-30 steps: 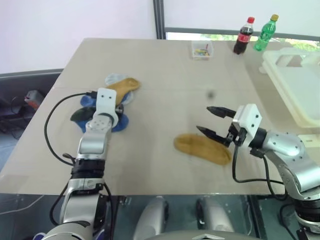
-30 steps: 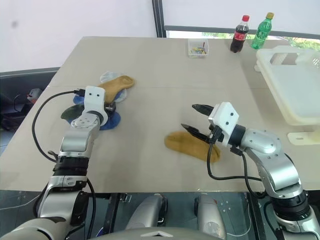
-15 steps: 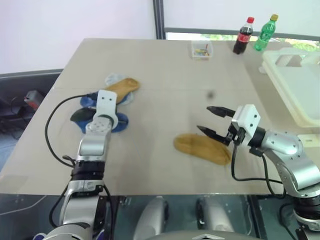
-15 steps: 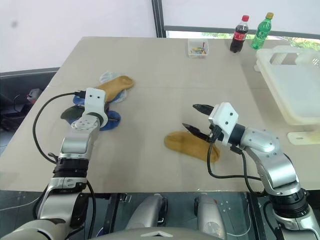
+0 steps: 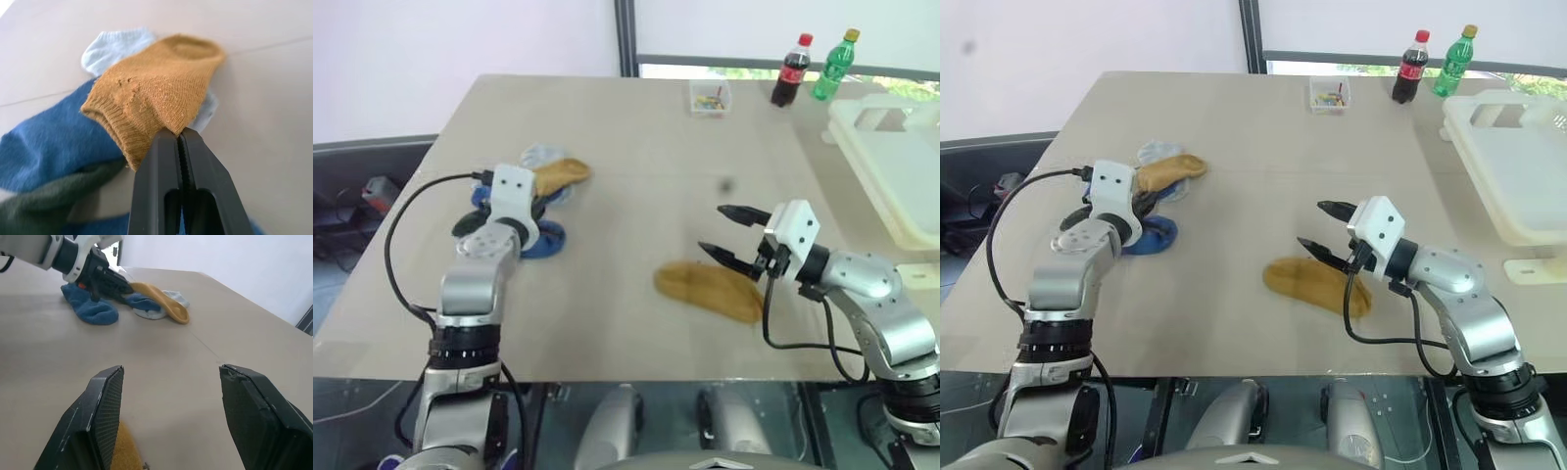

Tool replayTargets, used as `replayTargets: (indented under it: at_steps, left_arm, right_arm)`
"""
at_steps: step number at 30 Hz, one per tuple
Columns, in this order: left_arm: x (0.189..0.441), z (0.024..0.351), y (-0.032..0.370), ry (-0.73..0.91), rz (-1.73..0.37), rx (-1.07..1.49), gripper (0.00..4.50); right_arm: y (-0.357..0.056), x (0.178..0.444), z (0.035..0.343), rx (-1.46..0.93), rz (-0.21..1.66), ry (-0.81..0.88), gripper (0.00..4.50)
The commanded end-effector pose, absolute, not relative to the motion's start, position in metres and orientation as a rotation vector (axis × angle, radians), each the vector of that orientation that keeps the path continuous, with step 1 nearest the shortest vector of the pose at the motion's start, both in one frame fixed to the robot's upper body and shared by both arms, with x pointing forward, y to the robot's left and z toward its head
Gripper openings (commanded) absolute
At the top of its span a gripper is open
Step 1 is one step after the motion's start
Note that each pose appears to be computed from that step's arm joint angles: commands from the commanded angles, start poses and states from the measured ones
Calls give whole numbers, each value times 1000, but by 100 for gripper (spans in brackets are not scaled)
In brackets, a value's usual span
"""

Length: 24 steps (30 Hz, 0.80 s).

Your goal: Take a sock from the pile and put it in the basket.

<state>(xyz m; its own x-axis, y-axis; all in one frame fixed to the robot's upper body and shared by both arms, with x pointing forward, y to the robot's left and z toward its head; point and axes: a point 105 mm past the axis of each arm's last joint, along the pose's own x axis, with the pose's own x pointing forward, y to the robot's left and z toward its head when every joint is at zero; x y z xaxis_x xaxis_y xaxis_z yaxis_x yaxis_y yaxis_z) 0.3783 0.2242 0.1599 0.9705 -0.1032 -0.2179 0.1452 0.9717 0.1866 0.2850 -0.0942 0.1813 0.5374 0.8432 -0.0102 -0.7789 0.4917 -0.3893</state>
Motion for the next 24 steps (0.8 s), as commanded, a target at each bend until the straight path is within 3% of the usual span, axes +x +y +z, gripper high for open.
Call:
replayTargets:
  at_steps: [1, 7, 14, 18, 24]
  left_arm:
    - [371, 159, 187, 267, -298, 168, 5]
    - [350, 129, 121, 451, -568, 92, 5]
    - [338, 127, 57, 446, -841, 165, 5]
    - [342, 123, 55, 403, -925, 344, 5]
    - [366, 120, 97, 274, -914, 582, 5]
  right_arm:
    - [-92, 284, 193, -384, 988, -243, 324]
    - [-94, 286, 193, -387, 961, -237, 324]
    - [-100, 284, 192, -384, 924, -226, 324]
    - [-103, 283, 191, -376, 901, -212, 324]
    - [-106, 278, 185, -364, 886, -173, 324]
